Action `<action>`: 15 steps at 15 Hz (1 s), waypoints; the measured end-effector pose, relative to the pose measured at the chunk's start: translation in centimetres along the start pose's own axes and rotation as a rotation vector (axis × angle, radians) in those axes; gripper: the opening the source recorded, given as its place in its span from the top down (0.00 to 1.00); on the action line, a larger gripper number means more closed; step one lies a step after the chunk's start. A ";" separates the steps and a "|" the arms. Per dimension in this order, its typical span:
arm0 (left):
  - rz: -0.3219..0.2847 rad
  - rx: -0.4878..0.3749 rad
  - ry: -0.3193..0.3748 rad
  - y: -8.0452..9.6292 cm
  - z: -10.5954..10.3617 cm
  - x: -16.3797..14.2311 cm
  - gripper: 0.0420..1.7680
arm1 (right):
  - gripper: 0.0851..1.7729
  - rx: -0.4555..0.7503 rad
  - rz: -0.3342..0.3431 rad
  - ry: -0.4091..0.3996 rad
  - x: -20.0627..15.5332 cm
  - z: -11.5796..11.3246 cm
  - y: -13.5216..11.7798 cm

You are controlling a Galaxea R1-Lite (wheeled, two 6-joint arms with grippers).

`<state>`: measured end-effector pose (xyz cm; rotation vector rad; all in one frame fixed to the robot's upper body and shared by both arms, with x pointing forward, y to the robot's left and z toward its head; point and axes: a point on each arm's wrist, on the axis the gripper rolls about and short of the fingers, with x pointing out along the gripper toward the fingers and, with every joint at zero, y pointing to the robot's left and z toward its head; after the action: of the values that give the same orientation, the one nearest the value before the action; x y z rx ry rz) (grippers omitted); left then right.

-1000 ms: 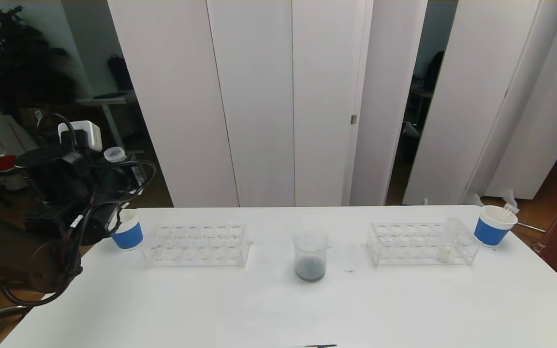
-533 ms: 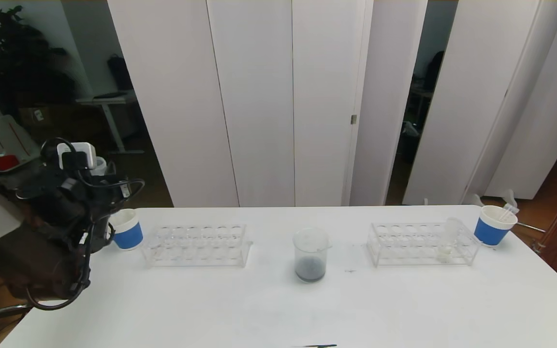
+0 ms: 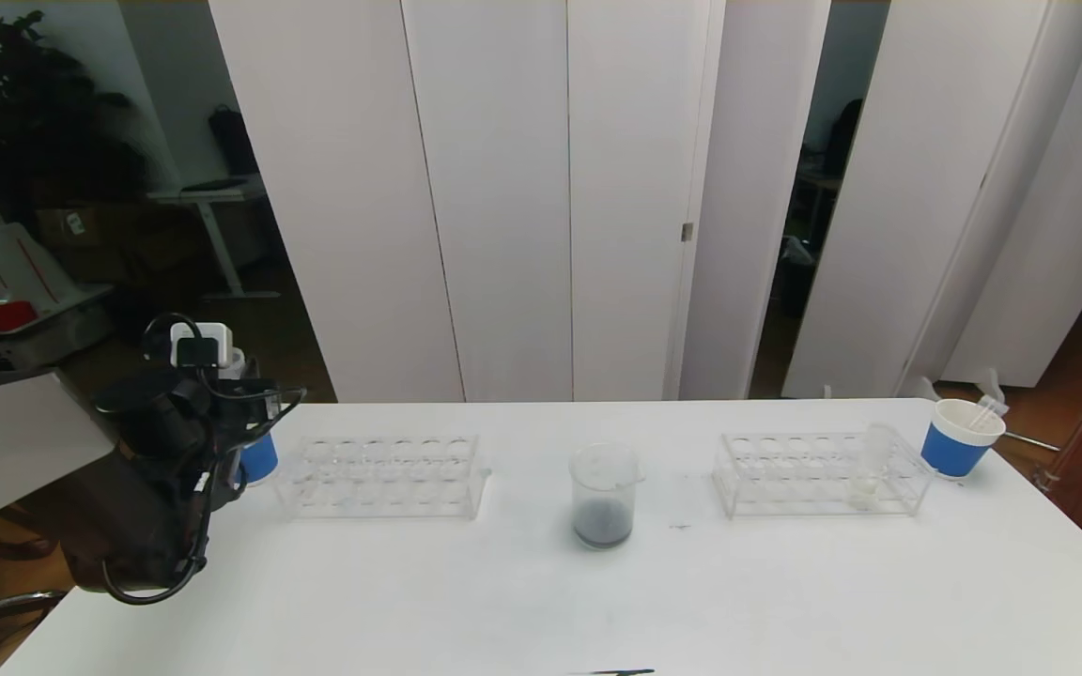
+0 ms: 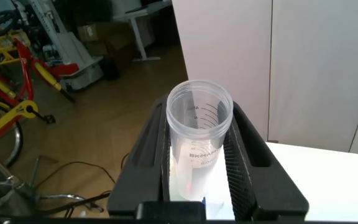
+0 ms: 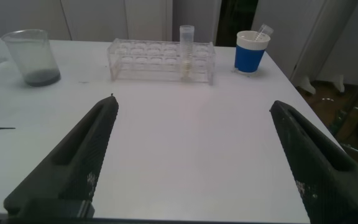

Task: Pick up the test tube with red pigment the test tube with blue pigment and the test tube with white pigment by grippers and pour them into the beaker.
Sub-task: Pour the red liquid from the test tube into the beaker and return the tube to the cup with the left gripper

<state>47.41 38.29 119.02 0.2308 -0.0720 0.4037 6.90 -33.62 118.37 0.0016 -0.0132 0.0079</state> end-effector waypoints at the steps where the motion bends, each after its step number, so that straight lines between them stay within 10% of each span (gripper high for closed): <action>1: 0.006 0.002 0.007 0.1 -0.5 0.3 0.68 | 0.01 0.000 0.000 0.000 0.0 0.0 0.0; 15: -0.038 0.041 0.018 1.9 -4.2 2.9 0.68 | 0.01 0.000 0.000 0.000 0.0 0.0 0.0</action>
<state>49.38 42.11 115.70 0.2682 -0.0412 0.3693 6.90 -33.62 118.37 0.0016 -0.0132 0.0083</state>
